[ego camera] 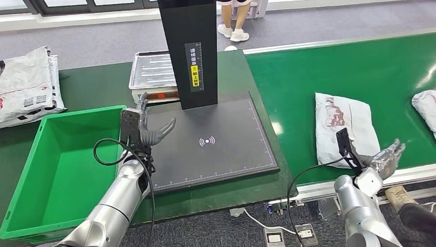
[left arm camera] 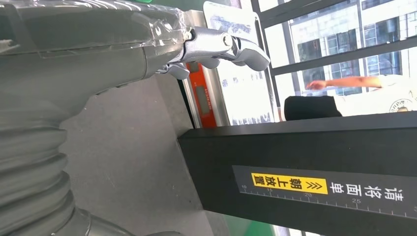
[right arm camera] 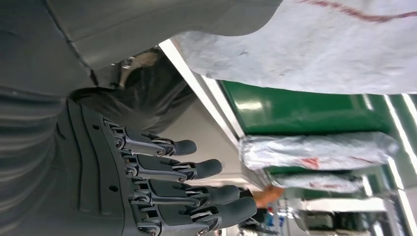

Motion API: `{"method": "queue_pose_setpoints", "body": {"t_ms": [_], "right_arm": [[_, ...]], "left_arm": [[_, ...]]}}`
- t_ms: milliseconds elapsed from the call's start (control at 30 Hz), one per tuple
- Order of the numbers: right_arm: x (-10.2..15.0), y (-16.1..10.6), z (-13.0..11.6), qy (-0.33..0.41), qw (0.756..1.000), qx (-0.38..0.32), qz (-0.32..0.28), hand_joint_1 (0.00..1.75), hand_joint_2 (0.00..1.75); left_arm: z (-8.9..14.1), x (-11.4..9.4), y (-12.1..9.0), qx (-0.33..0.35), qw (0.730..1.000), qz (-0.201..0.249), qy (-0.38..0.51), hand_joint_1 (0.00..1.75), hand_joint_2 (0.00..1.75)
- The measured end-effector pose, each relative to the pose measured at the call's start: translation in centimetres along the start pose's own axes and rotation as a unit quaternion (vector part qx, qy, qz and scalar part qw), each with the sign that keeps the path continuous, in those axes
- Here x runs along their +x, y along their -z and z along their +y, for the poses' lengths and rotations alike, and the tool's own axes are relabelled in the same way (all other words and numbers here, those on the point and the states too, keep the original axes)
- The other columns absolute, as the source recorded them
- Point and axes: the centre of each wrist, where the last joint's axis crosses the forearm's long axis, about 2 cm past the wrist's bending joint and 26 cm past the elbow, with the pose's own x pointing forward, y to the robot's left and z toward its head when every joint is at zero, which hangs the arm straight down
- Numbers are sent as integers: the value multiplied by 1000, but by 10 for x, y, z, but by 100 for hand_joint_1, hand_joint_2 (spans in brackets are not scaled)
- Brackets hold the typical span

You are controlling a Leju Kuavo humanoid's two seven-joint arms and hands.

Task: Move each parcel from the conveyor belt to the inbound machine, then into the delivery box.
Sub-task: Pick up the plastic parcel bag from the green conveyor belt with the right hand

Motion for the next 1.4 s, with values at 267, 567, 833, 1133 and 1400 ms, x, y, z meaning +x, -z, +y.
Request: {"method": "queue_pose_setpoints", "body": {"t_ms": [267,567,833,1133,1400], "right_arm": [[-27,9,6,-78,988,114,74,0,175],[-20,23,0,-123,971,184,87,0,175],[-1,31,-6,-162,952,246,78,0,175],[23,43,-22,-127,984,122,10,0,175],[47,23,-13,-79,992,92,-45,0,175]], "left_arm": [[0,1,1,-1,1000,0,-1,0,175],[2,0,1,3,1000,-2,-2,0,175],[5,-1,1,1,1000,-3,-2,0,175],[14,-4,-3,18,1000,-8,3,0,175],[18,-4,-3,21,1000,-9,8,0,175]]}}
